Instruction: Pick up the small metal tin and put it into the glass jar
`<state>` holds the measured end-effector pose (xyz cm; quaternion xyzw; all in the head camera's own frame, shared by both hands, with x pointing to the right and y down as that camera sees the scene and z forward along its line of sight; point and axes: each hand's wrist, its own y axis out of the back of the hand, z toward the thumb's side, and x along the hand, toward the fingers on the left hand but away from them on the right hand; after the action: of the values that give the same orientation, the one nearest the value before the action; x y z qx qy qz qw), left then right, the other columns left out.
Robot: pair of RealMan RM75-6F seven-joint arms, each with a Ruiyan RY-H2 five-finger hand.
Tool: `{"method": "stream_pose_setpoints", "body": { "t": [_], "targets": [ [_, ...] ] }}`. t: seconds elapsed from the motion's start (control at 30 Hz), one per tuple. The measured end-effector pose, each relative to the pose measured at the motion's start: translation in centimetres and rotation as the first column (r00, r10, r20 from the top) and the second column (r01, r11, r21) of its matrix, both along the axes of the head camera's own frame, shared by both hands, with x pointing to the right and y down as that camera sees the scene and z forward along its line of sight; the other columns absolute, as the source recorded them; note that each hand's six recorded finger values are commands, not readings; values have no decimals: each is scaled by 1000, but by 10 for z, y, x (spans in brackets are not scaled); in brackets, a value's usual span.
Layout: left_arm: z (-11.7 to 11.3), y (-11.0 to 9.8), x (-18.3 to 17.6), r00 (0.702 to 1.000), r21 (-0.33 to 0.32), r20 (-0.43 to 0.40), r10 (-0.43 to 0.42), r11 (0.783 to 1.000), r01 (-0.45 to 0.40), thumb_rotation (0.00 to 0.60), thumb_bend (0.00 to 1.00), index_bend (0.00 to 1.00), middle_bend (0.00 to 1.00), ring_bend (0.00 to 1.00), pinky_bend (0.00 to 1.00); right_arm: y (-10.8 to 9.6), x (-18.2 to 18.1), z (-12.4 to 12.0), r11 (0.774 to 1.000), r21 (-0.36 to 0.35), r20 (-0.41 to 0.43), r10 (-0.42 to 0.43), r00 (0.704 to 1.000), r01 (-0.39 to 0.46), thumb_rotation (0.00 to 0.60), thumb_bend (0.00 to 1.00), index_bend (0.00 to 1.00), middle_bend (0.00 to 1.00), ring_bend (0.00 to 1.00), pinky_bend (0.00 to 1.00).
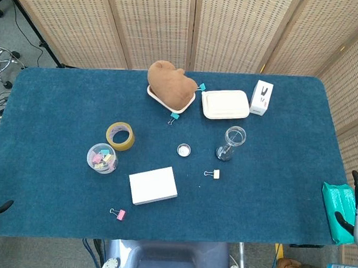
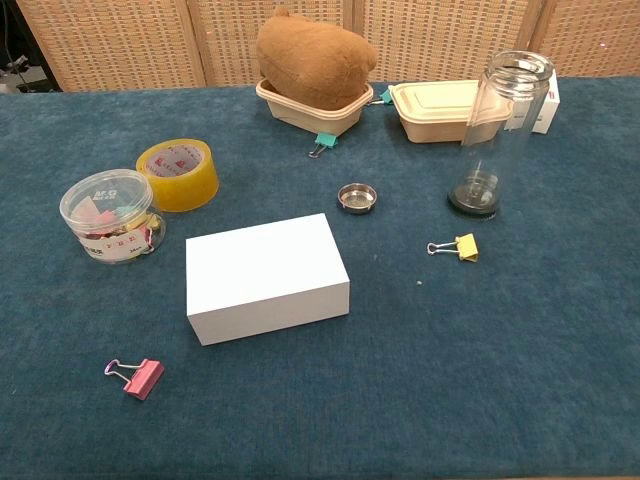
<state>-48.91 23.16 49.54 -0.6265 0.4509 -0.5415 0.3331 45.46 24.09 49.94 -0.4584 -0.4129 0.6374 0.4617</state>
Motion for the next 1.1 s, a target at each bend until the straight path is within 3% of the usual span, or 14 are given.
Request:
{"method": "stream_pose_setpoints", "body": {
  "t": [0.27,0.5,0.77,0.93,1.1],
  "targets": [
    [-2,-1,-2,1000,7,-11,-5,1000,6,600,0,0,0,0,0,-3,-5,3,1000,-3,31,-11,999,11,600,0,21,0,0,0],
    [-3,-3,-4,1000,11,-15,-16,1000,16,600,0,0,0,0,0,-23,-25,6,997,-6,84,-80,993,80,600,0,25,0,0,0],
    [-2,-5,-4,1000,7,-20,-18,1000,18,600,0,0,0,0,0,-71,-79,1,979,-13,173,-198,965,203,600,0,39,0,0,0],
    [-3,-5,-5,1000,11,-23,-19,1000,19,600,0,0,0,0,0,-106,-124,4,948,-13,193,-311,931,319,600,0,48,0,0,0],
    [-5,-5,-5,999,11,-38,-20,1000,20,600,0,0,0,0,0,-134,-167,15,921,-43,223,-368,903,386,600,0,67,0,0,0]
  ]
}}
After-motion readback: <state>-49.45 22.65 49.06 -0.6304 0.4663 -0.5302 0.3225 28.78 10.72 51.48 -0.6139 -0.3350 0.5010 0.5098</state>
